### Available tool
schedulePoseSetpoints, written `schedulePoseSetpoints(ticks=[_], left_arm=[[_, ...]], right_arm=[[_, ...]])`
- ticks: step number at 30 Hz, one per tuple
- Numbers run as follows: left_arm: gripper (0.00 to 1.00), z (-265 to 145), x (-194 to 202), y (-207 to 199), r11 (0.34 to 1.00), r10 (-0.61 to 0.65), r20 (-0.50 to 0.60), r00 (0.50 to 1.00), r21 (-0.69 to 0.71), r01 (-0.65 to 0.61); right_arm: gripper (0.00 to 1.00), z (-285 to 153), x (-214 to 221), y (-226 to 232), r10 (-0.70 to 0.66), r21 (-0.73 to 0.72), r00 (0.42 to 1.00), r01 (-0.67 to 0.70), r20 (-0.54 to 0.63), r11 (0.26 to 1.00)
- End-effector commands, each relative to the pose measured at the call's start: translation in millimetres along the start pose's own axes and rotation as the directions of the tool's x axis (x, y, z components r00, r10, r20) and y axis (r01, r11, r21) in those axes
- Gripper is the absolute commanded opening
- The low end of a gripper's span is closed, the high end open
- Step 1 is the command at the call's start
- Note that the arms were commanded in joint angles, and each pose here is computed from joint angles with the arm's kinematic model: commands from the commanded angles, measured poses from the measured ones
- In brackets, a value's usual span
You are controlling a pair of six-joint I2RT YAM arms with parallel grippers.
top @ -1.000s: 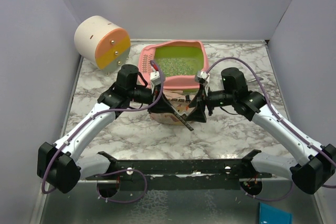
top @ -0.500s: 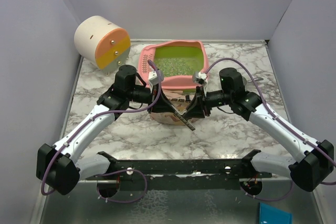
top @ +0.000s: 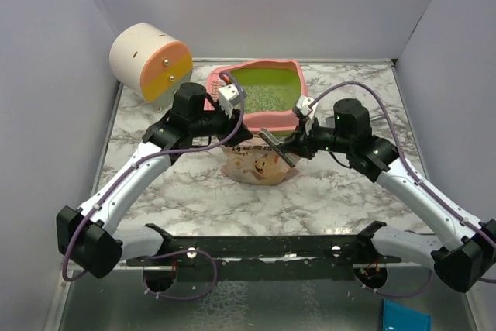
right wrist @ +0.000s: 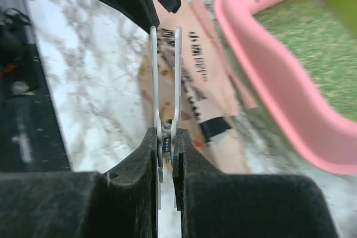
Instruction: Fill the litter box with clean litter
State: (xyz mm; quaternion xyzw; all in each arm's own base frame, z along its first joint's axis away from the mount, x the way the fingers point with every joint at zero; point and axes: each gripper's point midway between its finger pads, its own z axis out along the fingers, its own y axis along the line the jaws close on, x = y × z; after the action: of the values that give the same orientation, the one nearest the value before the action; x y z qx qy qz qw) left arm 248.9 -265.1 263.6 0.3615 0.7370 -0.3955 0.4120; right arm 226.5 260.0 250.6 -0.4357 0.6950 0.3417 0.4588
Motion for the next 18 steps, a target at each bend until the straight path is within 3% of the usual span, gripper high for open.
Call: schedulePoseSetpoints(ticks=[1, 6, 12, 18], left_arm=[[0.35, -2, 14, 48, 0.969, 0.040, -0.117, 0.992, -0.238, -0.067], [0.35, 16, 27, 41, 0.959, 0.214, -0.186, 0.959, -0.146, -0.242], [0.34, 9, 38, 21, 0.931, 0.352, -0.135, 0.926, -0.053, -0.362], [0.33, 6, 47, 30, 0.898, 0.418, -0.144, 0.897, -0.085, -0.432]], right_arm=[[0.01, -7, -22, -44, -0.236, 0.163, 0.969, 0.244, -0.068, 0.956], [0.01, -5, -13, -80, -0.299, 0.223, 0.923, 0.352, -0.241, 0.909], [0.01, -15, -9, -84, -0.367, 0.230, 0.887, 0.433, -0.280, 0.872], [0.01, -17, -5, -59, -0.374, 0.127, 0.895, 0.412, -0.242, 0.902]])
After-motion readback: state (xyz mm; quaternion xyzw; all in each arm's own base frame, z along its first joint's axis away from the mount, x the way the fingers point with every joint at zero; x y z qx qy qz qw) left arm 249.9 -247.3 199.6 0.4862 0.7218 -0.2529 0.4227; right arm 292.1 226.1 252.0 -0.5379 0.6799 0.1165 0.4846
